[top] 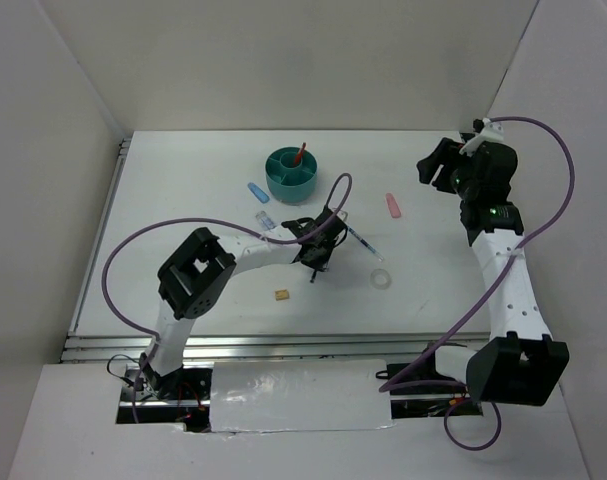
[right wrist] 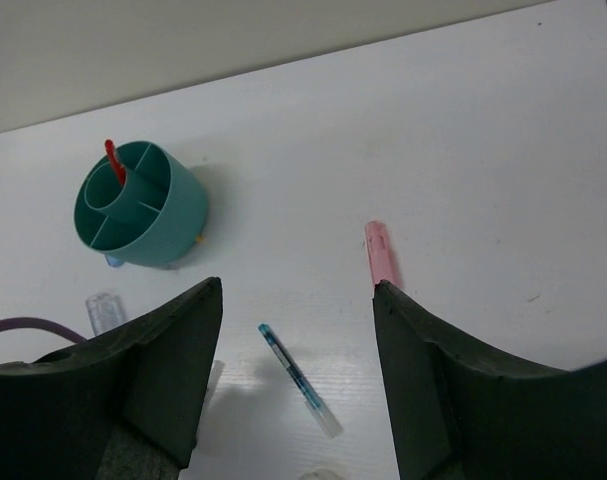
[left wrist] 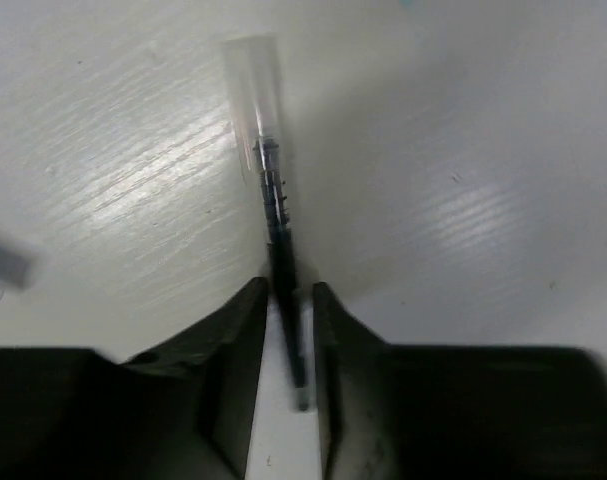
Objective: Sort the stationery into containers
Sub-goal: Pick up the pen from the center of the board.
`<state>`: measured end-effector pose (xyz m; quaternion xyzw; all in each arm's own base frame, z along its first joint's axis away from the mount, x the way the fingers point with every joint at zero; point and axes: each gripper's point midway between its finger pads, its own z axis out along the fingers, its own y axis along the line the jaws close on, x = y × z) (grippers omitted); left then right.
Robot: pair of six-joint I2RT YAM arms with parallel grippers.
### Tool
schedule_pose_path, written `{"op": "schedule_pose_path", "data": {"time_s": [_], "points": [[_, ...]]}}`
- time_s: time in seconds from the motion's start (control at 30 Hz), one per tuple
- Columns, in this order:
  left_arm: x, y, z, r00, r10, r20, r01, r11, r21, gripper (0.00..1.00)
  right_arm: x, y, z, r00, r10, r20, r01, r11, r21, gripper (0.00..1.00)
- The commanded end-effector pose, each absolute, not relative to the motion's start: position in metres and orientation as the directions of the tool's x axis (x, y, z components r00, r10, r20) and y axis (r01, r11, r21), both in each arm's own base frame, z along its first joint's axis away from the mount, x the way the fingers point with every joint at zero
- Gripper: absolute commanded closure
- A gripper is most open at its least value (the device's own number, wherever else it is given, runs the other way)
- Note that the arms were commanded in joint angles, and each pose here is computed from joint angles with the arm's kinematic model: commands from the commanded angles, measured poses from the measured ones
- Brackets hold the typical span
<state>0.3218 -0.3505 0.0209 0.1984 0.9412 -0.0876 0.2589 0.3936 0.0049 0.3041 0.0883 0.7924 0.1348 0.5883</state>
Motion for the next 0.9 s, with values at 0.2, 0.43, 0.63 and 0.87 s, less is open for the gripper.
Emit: {"op": "schedule_pose_path", "data": {"time_s": [0.2, 0.43, 0.63, 0.87], "points": [[0.317, -0.335, 0.045, -0.759, 0.381, -0.529, 0.505, 0.856, -0.109, 1.00, 0.392, 0.067, 0.315, -0.340, 0.279, -0.898, -0.268, 0.886, 0.377, 0.32], [0.323, -0.327, 0.182, -0.548, 0.238, -0.802, 0.622, 0.757, -0.200, 1.00, 0.379, 0.167, 0.333, -0.471, 0.260, -0.843, -0.540, 0.671, 0.509, 0.00], [0.310, -0.318, 0.237, -0.490, 0.152, -0.858, 0.655, 0.714, -0.247, 1.00, 0.377, 0.217, 0.349, -0.522, 0.253, -0.815, -0.623, 0.540, 0.566, 0.03], [0.318, -0.306, 0.270, -0.471, 0.084, -0.878, 0.627, 0.732, -0.266, 1.00, 0.377, 0.270, 0.358, -0.575, 0.207, -0.791, -0.681, 0.414, 0.604, 0.22]]}}
